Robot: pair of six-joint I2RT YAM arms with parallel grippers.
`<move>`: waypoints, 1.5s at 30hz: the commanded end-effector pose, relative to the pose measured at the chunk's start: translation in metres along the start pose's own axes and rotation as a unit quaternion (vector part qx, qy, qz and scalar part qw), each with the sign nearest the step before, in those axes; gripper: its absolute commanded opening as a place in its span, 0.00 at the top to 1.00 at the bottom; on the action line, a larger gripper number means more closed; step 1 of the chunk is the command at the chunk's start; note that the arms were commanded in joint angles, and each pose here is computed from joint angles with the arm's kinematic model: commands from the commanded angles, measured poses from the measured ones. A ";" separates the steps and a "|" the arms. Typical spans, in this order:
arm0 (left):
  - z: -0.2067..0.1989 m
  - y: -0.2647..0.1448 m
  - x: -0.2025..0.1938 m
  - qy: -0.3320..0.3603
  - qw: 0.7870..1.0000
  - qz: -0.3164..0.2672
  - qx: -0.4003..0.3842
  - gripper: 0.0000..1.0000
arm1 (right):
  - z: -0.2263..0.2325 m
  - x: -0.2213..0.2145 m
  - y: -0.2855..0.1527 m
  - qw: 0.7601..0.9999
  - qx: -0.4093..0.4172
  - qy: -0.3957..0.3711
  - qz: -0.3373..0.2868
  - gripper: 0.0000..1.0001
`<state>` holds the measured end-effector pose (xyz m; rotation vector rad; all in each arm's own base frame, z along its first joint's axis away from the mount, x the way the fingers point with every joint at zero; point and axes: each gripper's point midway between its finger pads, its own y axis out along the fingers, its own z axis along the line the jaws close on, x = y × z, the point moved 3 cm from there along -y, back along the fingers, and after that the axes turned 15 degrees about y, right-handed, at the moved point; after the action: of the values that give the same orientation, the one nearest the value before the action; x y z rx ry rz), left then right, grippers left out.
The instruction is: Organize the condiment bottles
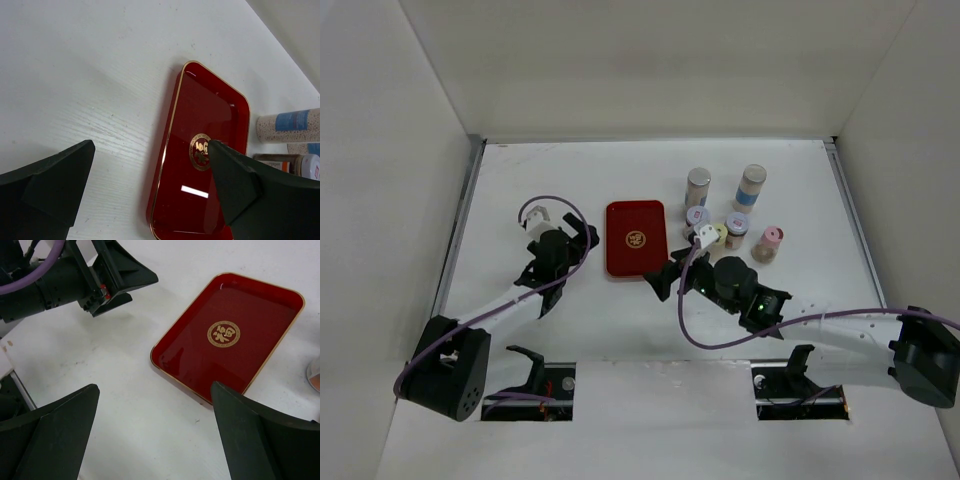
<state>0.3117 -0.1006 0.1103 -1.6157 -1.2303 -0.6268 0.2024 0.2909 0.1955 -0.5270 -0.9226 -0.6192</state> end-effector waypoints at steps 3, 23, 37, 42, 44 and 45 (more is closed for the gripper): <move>-0.014 0.000 0.028 0.006 0.999 -0.031 -0.007 0.00 | 0.016 0.027 0.004 0.999 0.026 0.009 -0.047 0.00; -0.012 0.003 0.028 -0.005 0.998 -0.068 -0.009 0.00 | 0.086 0.012 -0.016 0.981 0.190 0.045 -0.012 0.44; -0.005 -0.001 0.018 -0.015 0.997 -0.078 -0.019 0.00 | 0.113 0.017 0.012 0.981 0.181 0.038 0.061 0.92; -0.006 -0.007 0.013 -0.023 0.996 -0.080 -0.031 0.00 | 0.137 0.056 0.034 0.982 0.187 0.024 0.027 0.90; -0.003 -0.008 0.014 -0.029 0.996 -0.083 -0.029 0.00 | 0.134 0.078 0.048 0.988 0.153 0.016 0.002 0.87; -0.002 -0.009 0.014 -0.032 0.996 -0.083 -0.030 0.00 | 0.125 0.094 0.057 0.992 0.122 0.011 -0.017 0.84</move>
<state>0.3069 -0.0960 0.1087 -1.5817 -1.3297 -0.6860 0.1811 0.3919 0.2889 -0.2660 -0.9210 -0.3923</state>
